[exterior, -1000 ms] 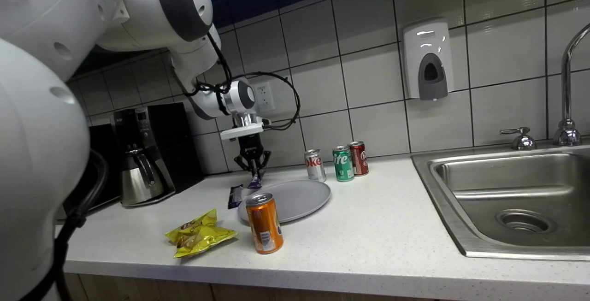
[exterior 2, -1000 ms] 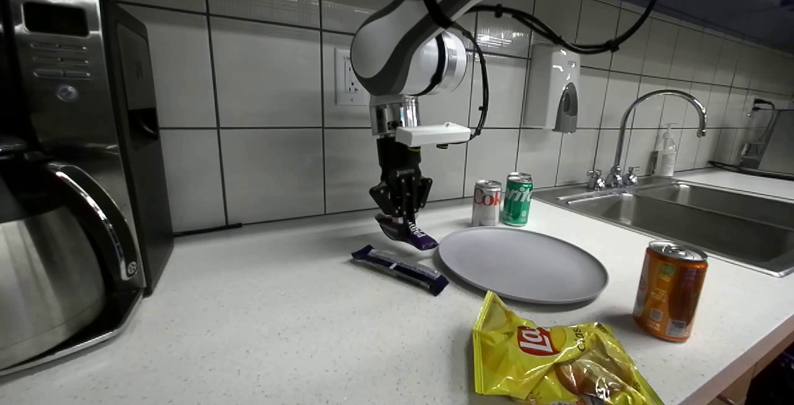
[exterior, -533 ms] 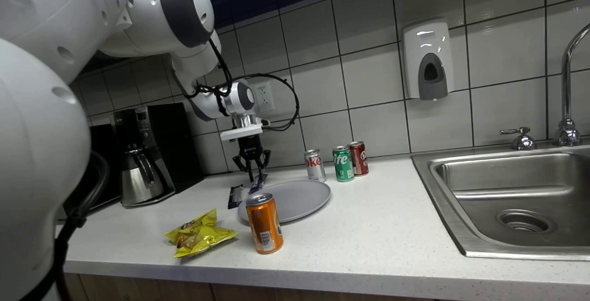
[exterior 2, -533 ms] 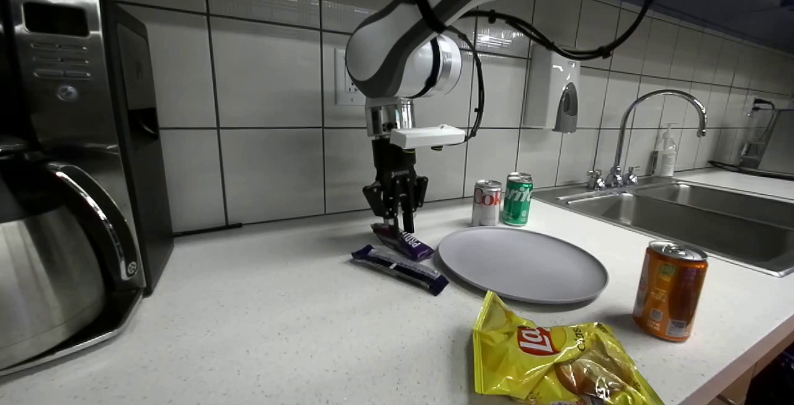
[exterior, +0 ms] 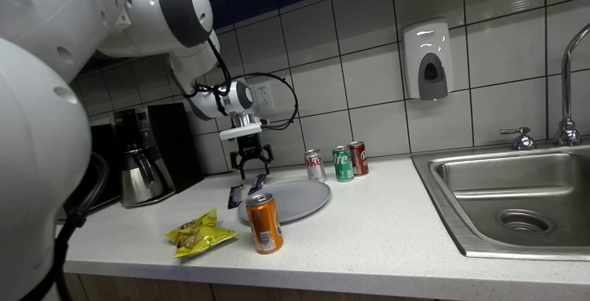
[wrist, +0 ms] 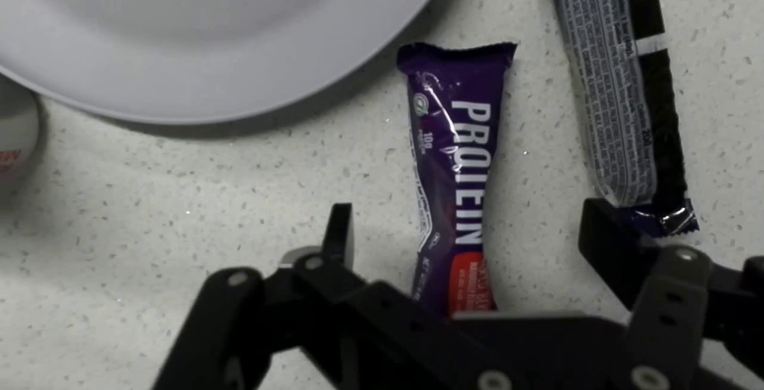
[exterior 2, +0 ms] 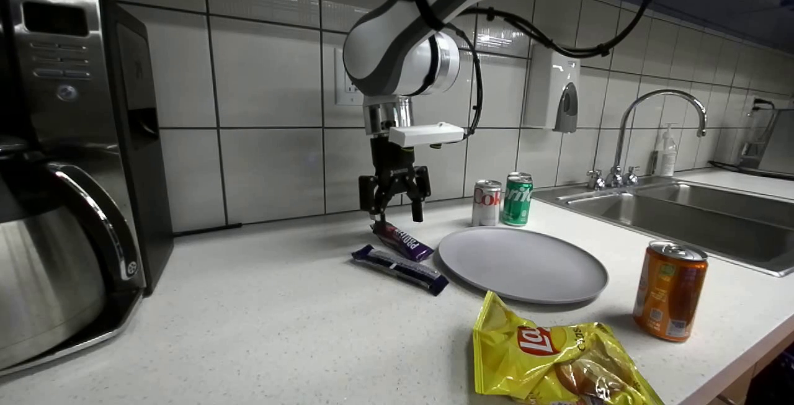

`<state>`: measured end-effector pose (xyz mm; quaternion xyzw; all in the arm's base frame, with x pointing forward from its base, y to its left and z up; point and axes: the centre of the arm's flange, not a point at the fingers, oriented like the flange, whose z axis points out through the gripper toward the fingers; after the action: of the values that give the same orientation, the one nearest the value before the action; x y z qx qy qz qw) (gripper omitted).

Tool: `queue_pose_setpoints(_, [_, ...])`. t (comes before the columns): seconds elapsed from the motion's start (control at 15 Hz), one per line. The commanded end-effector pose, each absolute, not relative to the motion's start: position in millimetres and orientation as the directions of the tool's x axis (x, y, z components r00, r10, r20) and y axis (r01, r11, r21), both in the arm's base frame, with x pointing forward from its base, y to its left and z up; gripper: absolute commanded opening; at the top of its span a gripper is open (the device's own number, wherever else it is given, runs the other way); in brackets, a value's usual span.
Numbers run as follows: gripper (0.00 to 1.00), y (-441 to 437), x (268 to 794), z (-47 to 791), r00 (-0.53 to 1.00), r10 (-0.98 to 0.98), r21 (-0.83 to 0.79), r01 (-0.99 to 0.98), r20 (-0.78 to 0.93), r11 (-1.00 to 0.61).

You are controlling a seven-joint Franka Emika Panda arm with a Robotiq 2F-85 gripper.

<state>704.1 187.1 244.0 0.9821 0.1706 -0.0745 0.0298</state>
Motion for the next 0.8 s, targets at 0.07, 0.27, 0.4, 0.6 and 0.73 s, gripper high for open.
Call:
queue_pose_setpoints(0.07, [1.0, 173, 693, 264, 0.931, 0.322, 0.066, 0.337, -0.173, -0.939])
queue_pose_setpoints(0.27, [1.0, 165, 688, 274, 0.936, 0.31, 0.073, 0.325, -0.167, -0.943])
queue_pose_setpoints(0.4, [1.0, 162, 683, 280, 0.936, 0.31, 0.073, 0.325, -0.167, -0.943])
queue_pose_setpoints(0.6, [1.0, 154, 677, 287, 0.94, 0.302, 0.071, 0.316, -0.158, -0.946])
queue_pose_setpoints(0.73, [1.0, 145, 672, 290, 0.945, 0.287, 0.067, 0.3, -0.154, -0.952])
